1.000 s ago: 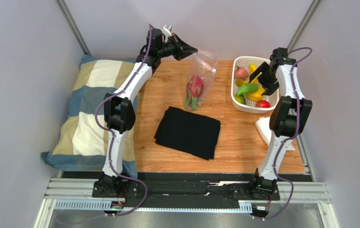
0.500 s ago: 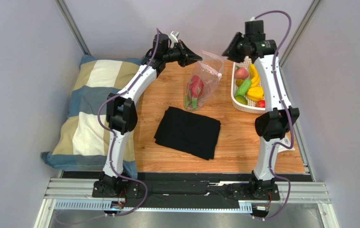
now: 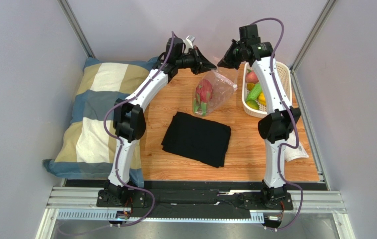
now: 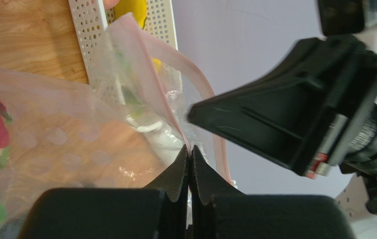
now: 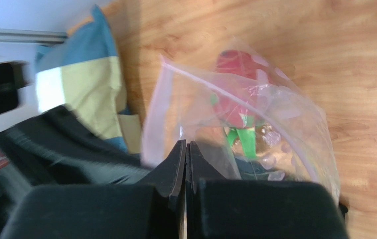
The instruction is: Open the zip-top bag and remove the fake food
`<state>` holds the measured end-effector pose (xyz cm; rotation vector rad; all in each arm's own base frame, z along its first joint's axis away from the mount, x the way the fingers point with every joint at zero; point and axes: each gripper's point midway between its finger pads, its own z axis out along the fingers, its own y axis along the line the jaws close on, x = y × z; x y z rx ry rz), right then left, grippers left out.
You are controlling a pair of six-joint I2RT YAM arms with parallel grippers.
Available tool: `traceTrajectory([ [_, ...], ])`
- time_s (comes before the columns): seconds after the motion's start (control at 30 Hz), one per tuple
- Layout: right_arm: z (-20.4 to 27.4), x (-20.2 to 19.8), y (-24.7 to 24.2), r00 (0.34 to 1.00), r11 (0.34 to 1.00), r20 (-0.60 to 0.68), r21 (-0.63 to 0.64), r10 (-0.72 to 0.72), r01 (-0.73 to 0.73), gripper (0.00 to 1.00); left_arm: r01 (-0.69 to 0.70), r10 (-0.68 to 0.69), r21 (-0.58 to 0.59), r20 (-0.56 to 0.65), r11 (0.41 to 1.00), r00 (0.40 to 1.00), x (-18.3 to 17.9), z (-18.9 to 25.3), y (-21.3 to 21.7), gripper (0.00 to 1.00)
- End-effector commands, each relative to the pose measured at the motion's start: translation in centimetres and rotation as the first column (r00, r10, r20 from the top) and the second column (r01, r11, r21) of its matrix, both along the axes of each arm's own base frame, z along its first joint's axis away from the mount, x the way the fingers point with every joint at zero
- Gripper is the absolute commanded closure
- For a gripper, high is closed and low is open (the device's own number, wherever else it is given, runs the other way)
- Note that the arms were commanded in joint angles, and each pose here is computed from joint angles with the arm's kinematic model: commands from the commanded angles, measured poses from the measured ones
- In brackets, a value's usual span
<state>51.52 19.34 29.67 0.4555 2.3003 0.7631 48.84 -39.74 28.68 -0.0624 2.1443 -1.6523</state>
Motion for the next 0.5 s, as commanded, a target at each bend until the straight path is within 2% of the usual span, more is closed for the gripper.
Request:
traceTrajectory([
  [0.0, -2.5, -1.1, 0.5, 0.994, 1.0, -0.113, -0.026, -0.005, 0.002, 1.0, 0.028, -0.025, -0.025, 0.104, 0.999, 0.994, -2.3, 5.2, 0.4, 1.0],
  [0.3, -5.5, -2.4, 0.3, 0.976, 0.994, -0.209, -0.099, -0.064, 0.044, 1.0, 0.051, -0.049, -0.019, 0.099, 0.999, 0.994, -3.6, 5.0, -0.8, 1.0],
  [0.37, -6.4, -2.9, 0.4, 0.961, 0.993, -0.258, -0.08, -0.099, 0.081, 1.0, 0.05, -0.048, -0.015, 0.1, 0.999, 0.994, -3.5, 4.9, -0.8, 1.0],
  [0.47, -5.7, -3.4, 1.0, 0.961, 0.993, -0.25, -0.058, -0.116, 0.105, 1.0, 0.046, -0.045, -0.014, 0.093, 0.999, 0.995, -3.5, 4.8, -0.9, 1.0],
])
